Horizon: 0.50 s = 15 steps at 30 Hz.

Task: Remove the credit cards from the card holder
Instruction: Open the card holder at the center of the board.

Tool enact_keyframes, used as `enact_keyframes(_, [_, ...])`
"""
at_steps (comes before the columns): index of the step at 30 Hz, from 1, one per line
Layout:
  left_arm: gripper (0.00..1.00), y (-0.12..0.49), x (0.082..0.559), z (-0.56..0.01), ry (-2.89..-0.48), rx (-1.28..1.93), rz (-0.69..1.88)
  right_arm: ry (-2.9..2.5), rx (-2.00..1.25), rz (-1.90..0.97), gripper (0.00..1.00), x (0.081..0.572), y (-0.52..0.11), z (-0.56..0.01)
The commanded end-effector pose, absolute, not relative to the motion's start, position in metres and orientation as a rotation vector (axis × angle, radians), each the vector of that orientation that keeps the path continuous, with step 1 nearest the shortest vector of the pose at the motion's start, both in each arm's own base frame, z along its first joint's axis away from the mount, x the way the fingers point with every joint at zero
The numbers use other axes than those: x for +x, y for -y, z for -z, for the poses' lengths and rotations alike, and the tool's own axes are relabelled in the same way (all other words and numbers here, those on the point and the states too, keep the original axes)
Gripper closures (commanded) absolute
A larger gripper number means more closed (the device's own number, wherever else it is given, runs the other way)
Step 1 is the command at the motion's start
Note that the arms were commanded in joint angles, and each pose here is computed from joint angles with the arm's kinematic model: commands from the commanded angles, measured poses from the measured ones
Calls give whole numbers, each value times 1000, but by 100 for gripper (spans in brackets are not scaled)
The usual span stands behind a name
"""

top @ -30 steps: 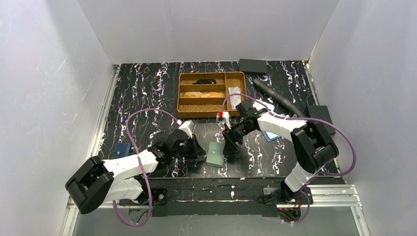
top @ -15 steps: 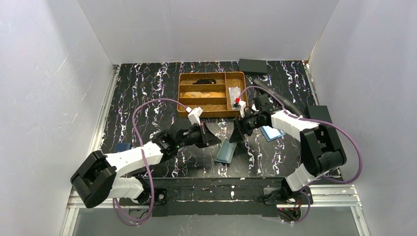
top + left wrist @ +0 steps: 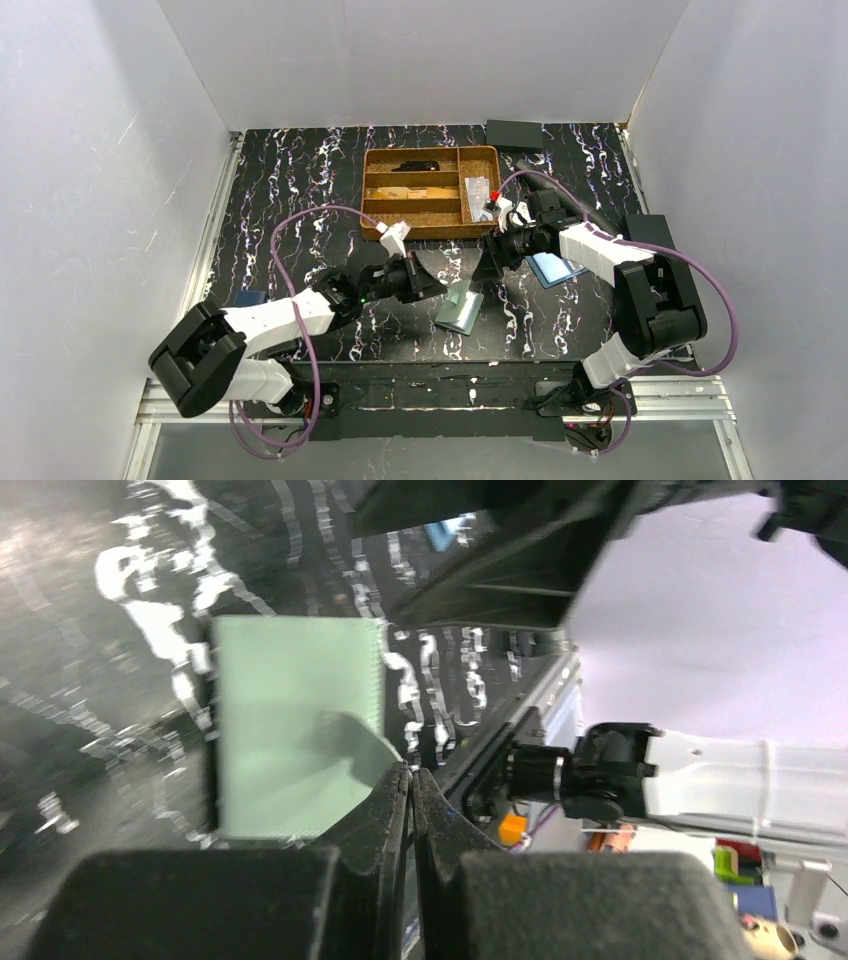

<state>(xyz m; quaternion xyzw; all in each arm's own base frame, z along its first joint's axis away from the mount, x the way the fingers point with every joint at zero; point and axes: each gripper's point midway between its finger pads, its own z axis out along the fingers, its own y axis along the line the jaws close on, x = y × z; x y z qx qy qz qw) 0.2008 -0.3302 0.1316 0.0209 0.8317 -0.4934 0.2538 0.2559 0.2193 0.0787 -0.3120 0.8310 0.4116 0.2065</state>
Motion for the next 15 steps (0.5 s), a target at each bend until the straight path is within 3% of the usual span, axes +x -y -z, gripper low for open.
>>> enact_keyframes(1, [100,289,214,-109,-2258,-96,1164,-2222,-947,-1127,27,256,-219,-95])
enact_keyframes(8, [100,198,220,-52,-2391,-282,604,-2211,-979,-1112,27,253,-217,-95])
enact_keyframes(15, [100,157,202,-31,-2513,-238,334,-2209,-1006,-1117,27,250,-218,-93])
